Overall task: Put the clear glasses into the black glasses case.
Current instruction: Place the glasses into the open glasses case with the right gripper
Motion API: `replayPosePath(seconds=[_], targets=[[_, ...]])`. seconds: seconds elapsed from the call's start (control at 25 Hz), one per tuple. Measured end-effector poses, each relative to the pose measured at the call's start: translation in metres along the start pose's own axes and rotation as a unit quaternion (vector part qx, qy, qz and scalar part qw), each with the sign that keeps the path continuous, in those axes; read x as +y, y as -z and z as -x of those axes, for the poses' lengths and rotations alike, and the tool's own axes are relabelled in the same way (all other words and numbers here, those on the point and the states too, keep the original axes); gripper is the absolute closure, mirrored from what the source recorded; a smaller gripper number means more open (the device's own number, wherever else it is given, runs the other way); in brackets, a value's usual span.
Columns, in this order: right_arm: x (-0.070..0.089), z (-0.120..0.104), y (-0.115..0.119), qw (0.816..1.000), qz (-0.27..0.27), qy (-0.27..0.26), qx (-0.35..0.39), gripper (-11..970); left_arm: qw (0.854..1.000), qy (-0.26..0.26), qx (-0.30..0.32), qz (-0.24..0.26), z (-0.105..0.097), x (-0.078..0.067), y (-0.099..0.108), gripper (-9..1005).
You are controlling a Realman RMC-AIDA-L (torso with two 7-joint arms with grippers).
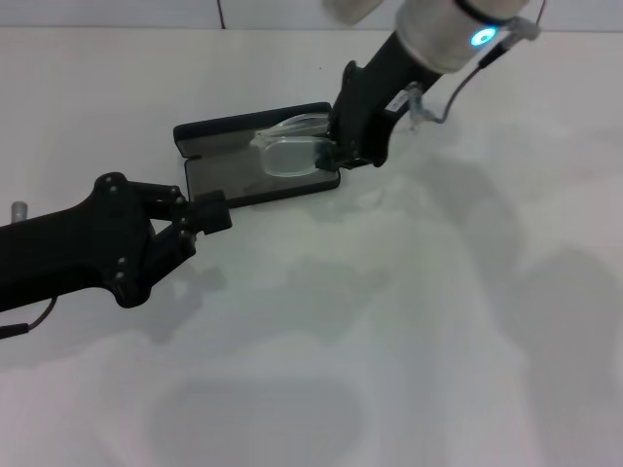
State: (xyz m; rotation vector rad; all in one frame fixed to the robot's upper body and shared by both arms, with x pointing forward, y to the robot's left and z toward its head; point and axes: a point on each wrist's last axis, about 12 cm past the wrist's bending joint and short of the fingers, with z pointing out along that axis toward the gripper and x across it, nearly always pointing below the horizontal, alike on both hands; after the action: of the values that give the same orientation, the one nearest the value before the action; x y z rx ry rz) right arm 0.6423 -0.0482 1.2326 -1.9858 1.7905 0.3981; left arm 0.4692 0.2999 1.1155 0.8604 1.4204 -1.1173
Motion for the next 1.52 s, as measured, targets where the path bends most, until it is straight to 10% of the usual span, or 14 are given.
replayPosePath(seconds=[1.52], targets=[[0.006, -0.001, -0.069, 0.994, -0.104, 0.032, -0.002, 837, 1.0, -0.004, 0.007, -0.001, 0.005, 0.007, -0.004, 917]])
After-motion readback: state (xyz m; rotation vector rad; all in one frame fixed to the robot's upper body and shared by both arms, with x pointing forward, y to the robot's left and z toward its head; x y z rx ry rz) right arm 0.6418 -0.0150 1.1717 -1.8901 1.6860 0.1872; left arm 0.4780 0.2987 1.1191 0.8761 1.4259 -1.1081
